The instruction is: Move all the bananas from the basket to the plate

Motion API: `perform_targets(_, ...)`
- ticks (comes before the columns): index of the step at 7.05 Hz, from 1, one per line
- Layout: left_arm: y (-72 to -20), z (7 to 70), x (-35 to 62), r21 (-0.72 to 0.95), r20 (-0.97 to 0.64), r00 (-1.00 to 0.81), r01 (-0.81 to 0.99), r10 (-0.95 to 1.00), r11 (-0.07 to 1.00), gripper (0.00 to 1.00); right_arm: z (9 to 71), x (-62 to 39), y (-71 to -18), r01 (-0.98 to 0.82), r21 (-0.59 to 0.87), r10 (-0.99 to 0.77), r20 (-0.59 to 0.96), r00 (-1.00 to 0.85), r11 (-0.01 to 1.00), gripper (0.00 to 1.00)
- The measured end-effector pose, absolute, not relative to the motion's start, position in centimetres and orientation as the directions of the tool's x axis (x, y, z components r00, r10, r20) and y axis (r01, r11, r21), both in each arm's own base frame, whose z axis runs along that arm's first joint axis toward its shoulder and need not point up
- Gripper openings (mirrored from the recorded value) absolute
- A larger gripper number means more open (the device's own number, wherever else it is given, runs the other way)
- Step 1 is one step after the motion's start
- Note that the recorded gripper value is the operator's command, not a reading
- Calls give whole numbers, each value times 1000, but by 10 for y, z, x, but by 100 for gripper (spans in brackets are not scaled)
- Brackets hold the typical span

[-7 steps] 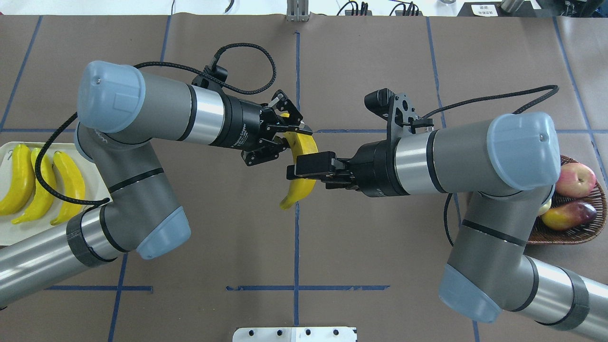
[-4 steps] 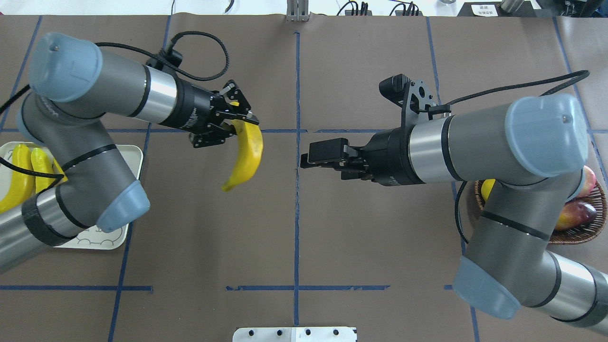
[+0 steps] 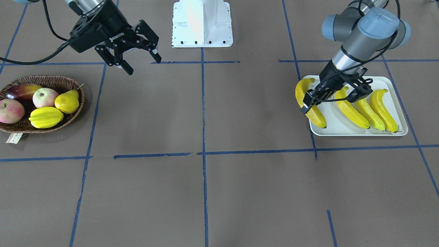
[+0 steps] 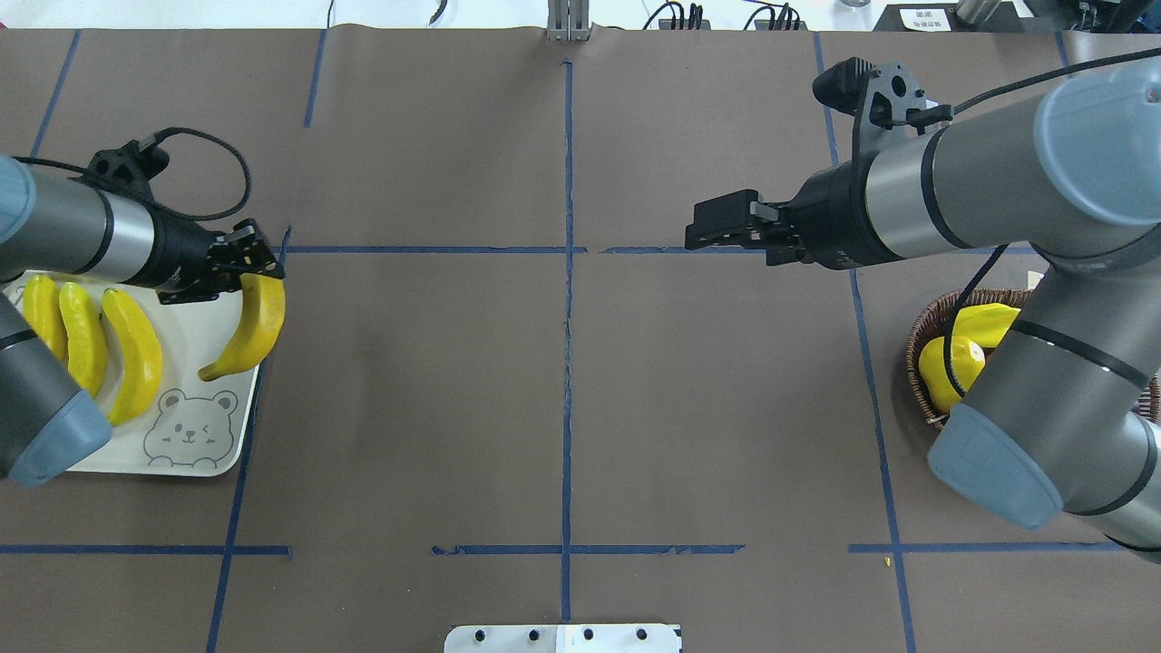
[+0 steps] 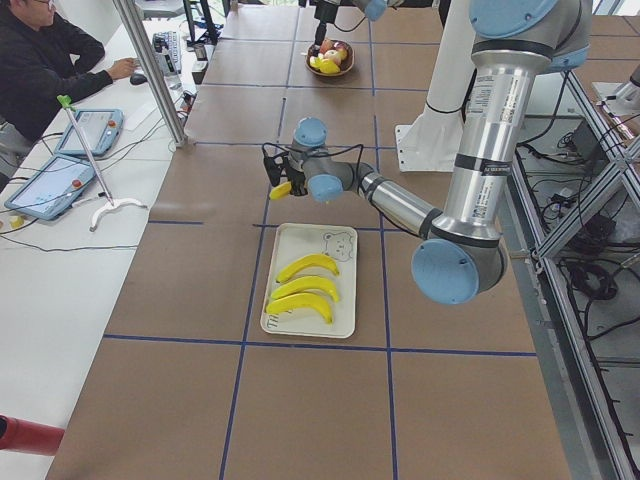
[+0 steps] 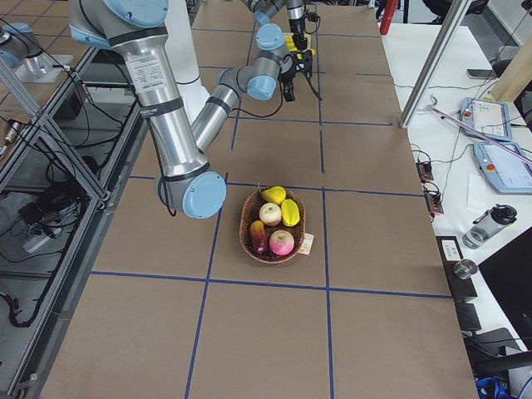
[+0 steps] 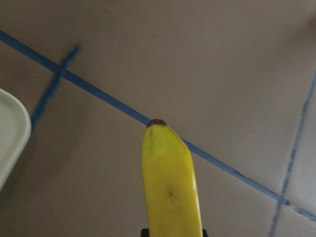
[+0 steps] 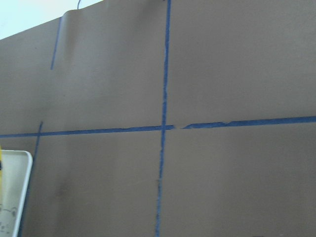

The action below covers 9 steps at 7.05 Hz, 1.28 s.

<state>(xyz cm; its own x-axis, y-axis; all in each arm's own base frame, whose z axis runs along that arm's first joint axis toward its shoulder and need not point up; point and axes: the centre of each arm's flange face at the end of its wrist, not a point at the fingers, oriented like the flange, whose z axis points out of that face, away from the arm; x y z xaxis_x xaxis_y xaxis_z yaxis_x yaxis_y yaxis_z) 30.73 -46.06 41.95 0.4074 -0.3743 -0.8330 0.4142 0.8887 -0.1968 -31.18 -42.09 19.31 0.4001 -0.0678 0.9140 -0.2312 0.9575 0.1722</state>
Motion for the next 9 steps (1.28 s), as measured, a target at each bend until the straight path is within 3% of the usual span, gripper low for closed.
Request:
perform_targets(3, -437, 485, 310, -115, -773, 538, 401, -336, 909, 3, 237, -273, -454, -134, 284, -163, 810, 564, 949, 100)
perform_targets(5, -429, 495, 322, -111, -761, 560, 382, -326, 917, 99, 254, -250, -470, -114, 281, -167, 799, 577, 953, 100)
perform_targets(9, -425, 480, 314, -91, -785, 552, 347, -282, 933, 99, 277, -213, -493, -90, 288, -171, 763, 623, 953, 100)
